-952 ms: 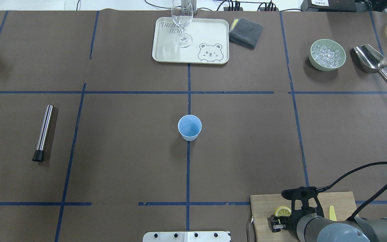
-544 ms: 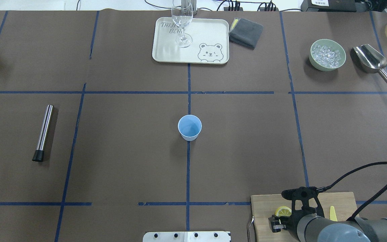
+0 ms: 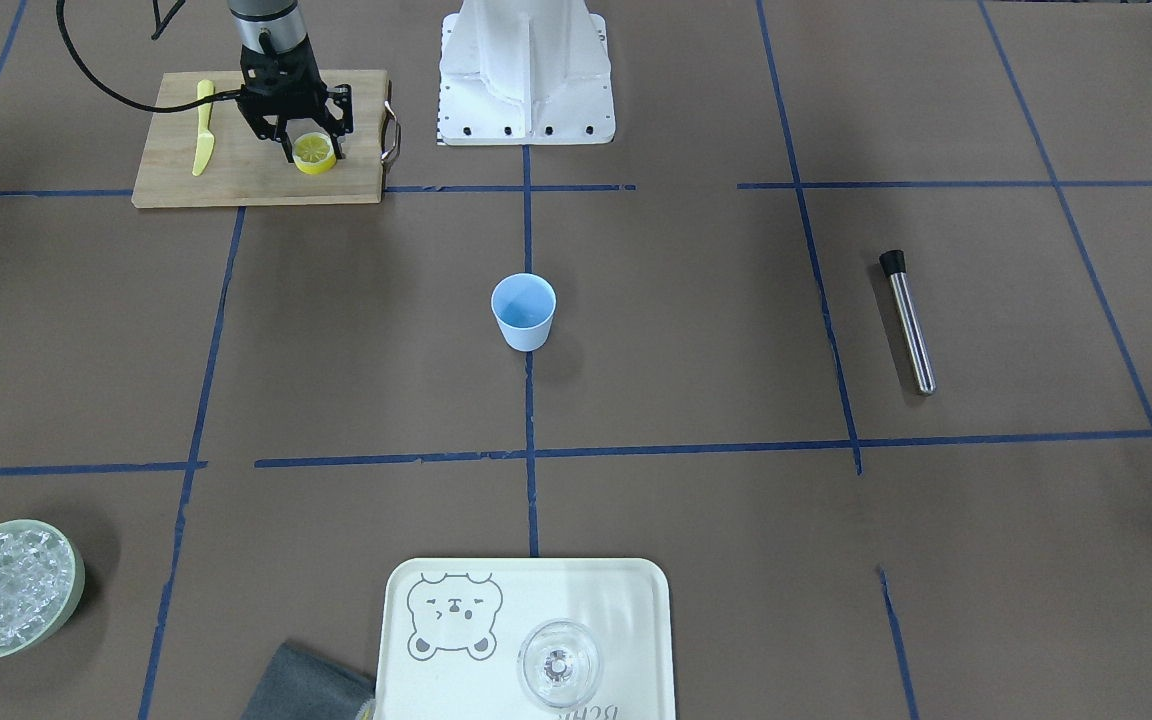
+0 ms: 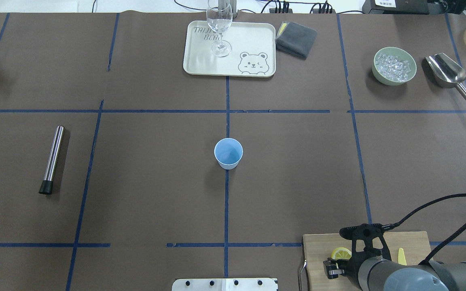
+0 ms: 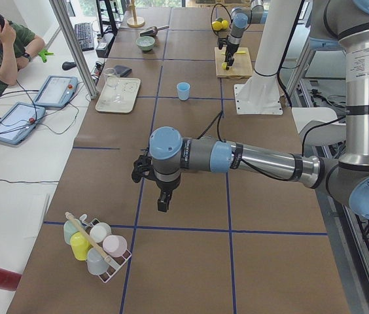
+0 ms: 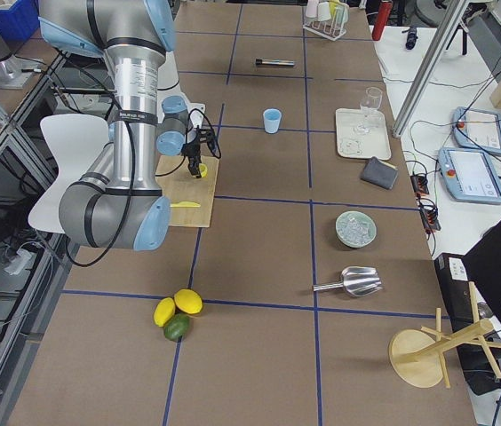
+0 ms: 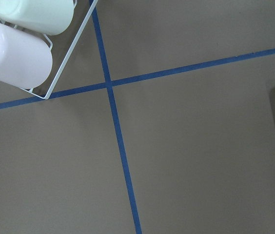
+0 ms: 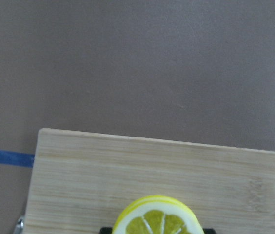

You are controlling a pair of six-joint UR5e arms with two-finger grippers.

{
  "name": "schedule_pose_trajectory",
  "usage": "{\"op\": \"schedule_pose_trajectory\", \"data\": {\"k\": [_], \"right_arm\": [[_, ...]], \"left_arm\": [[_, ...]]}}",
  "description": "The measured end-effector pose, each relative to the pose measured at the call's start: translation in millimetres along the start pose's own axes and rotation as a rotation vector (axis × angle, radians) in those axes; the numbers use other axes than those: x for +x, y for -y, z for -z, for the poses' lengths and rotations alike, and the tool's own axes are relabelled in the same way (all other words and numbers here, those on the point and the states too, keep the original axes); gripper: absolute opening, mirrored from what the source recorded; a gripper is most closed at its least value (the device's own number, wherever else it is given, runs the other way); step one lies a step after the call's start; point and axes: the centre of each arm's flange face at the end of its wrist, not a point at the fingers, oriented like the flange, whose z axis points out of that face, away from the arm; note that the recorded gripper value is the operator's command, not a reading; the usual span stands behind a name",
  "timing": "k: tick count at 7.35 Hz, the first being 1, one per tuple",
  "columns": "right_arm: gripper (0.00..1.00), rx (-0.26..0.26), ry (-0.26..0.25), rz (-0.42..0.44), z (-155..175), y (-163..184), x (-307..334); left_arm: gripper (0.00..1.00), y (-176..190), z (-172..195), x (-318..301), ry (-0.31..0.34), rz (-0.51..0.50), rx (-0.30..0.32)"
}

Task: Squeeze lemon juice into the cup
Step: 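Grasp the lemon slice with the right gripper and lift it, then carry the lemon slice with the right gripper over the blue cup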

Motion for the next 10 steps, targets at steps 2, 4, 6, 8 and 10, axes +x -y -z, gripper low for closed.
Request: {"op": "schedule_pose_trajectory", "data": {"k": [2,4,6,8,10], "right_arm": [[0.14,0.002,0.016,-0.004,8.8,2.1,-2.6],[0.14,0.006,0.038,-0.011,23.1,7.2,-6.1],[0.15,0.019,0.050,-0.030,33.3,18.6,-5.4],[0.15,0.035,0.069,-0.051,47.3,31.5,-5.0],[0.15,0.044,0.072,-0.066,54.0,41.0,-5.7]], "left_arm": [[1.00,-0.1,0.2,0.2,0.000,0.000,0.000],[1.00,-0.6,0.0,0.0,0.000,0.000,0.000],[1.00,-0.8,-0.1,-0.1,0.000,0.001,-0.001],[1.00,-0.8,-0.1,0.0,0.000,0.000,0.000],[1.00,-0.8,-0.1,-0.1,0.000,0.001,-0.001]]}}
